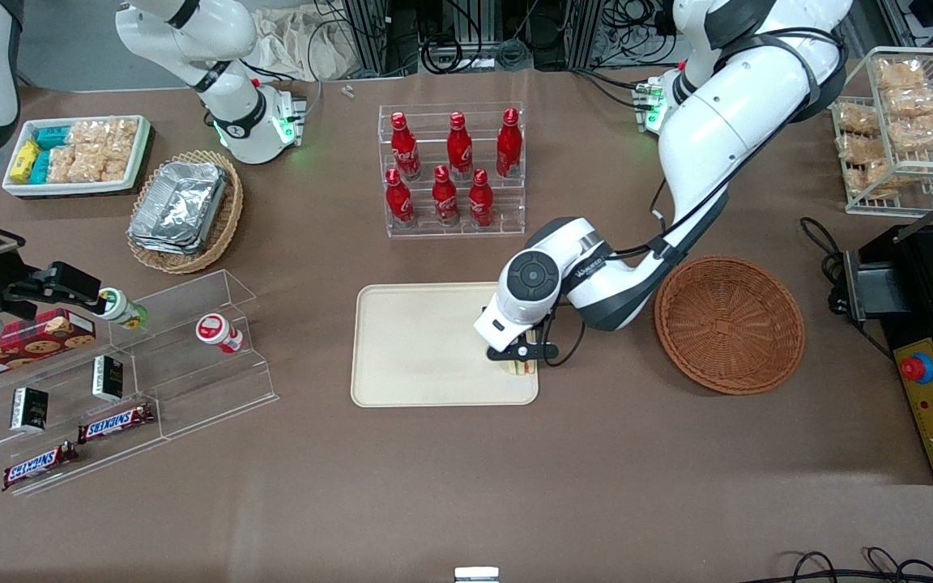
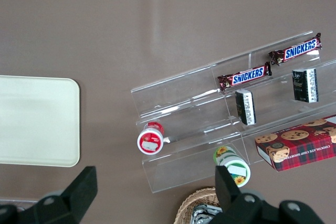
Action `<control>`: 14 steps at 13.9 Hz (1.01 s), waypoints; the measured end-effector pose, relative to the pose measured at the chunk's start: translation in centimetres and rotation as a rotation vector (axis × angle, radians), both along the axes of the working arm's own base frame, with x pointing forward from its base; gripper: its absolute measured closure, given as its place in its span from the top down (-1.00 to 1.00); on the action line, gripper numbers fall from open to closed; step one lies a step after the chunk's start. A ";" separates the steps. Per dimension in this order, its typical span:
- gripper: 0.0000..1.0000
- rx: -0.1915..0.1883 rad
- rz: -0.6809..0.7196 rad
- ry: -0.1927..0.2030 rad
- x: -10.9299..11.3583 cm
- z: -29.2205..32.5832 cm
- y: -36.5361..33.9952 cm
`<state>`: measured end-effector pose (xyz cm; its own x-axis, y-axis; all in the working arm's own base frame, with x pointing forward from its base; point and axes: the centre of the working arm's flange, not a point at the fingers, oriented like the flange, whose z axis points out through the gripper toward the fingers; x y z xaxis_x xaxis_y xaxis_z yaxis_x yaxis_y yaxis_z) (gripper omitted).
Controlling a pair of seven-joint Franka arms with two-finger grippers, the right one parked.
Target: Place sandwich from basket to tray
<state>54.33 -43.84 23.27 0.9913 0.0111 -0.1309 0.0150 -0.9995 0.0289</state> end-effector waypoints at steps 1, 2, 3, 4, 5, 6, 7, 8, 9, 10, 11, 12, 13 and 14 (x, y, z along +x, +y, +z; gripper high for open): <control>0.00 0.002 -0.002 -0.003 0.0 0.0 0.0; 0.22 0.002 -0.001 -0.006 0.1 0.1 0.1; 0.44 -0.001 0.010 -0.012 0.4 0.4 0.1; 0.61 -0.005 0.023 -0.025 1.1 1.1 0.2; 0.84 0.000 0.036 -0.038 1.8 2.4 0.5; 1.00 0.020 0.050 -0.051 2.6 4.5 1.0; 1.00 0.047 0.062 -0.067 3.2 7.1 1.7; 1.00 0.068 0.077 -0.082 3.6 10.3 2.3; 1.00 0.074 0.098 -0.092 3.6 13.6 2.9; 1.00 0.075 0.126 -0.107 3.7 16.5 3.8; 1.00 0.076 0.145 -0.121 4.0 19.1 5.3; 1.00 0.077 0.151 -0.124 4.2 21.3 7.0; 1.00 0.083 0.154 -0.117 4.3 23.1 8.9; 1.00 0.087 0.158 -0.106 4.6 24.6 11.0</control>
<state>58.94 -32.84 47.90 0.9845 0.1745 -0.0180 0.1735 -0.9837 -0.0477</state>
